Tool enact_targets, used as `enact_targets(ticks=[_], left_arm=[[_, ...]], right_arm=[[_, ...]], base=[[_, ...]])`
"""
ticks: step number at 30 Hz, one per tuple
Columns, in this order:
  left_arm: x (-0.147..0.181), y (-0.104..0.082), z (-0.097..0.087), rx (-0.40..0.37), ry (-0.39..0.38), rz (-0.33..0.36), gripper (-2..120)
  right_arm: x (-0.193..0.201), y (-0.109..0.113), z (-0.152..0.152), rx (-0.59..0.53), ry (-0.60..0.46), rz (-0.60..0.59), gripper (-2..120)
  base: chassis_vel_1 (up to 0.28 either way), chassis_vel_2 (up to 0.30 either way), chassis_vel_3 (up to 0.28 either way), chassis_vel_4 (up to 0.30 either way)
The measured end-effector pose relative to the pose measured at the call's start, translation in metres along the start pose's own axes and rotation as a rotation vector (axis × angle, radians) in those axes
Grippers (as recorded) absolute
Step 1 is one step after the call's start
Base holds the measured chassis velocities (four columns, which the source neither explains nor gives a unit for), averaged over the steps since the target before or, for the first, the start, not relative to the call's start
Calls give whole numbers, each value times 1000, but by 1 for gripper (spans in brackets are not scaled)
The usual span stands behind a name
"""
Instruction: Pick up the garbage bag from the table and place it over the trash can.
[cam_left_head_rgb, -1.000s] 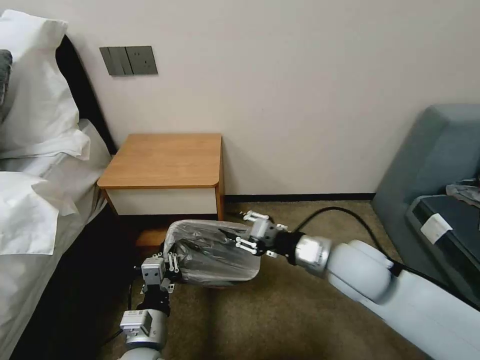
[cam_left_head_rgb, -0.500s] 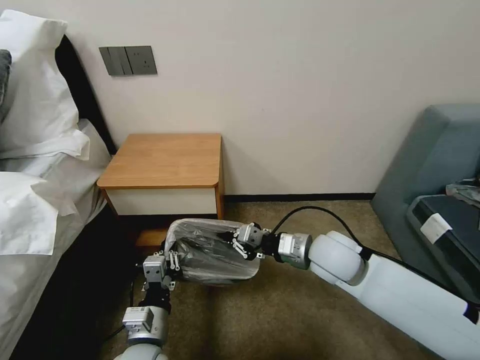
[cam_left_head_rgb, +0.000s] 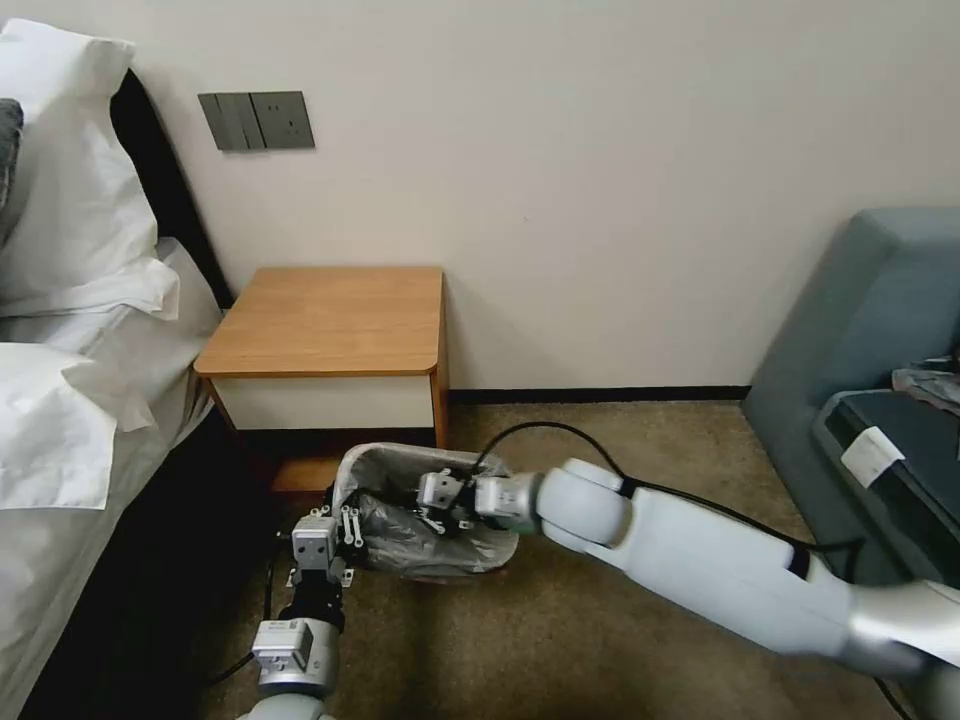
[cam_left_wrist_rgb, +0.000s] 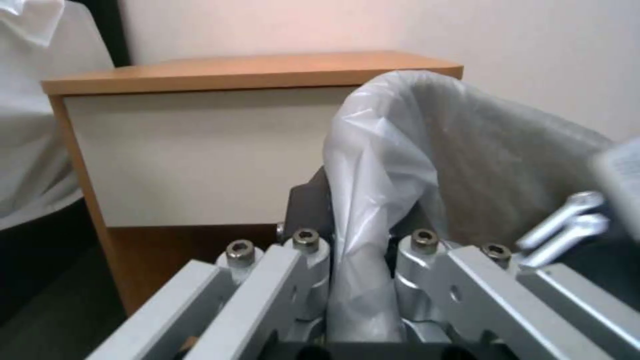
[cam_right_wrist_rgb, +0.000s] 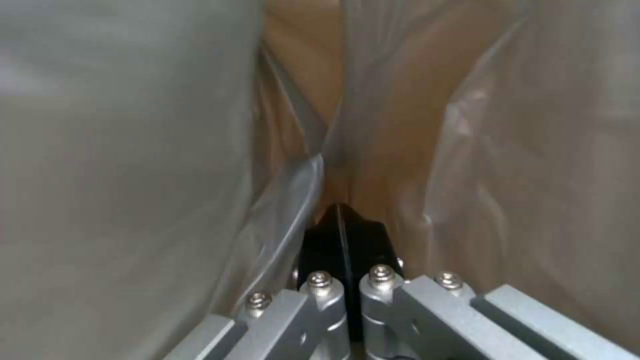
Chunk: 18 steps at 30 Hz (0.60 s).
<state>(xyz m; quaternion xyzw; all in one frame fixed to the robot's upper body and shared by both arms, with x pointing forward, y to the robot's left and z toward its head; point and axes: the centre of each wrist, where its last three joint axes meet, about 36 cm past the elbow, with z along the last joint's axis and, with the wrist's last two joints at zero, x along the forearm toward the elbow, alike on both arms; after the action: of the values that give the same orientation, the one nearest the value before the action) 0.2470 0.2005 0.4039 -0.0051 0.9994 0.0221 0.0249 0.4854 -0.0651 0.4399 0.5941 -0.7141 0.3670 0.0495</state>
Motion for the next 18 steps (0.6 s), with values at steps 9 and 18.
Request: enact_targets(ticks=[9, 18], left_arm=[[5, -2, -3, 7, -2, -14, 7], [3, -5, -9, 87, 35, -55, 7]], right_arm=[[-31, 1, -4, 18, 9, -25, 0], [7, 11, -8, -36, -75, 23, 0]], base=[[0, 0, 0, 0], [0, 0, 0, 0]])
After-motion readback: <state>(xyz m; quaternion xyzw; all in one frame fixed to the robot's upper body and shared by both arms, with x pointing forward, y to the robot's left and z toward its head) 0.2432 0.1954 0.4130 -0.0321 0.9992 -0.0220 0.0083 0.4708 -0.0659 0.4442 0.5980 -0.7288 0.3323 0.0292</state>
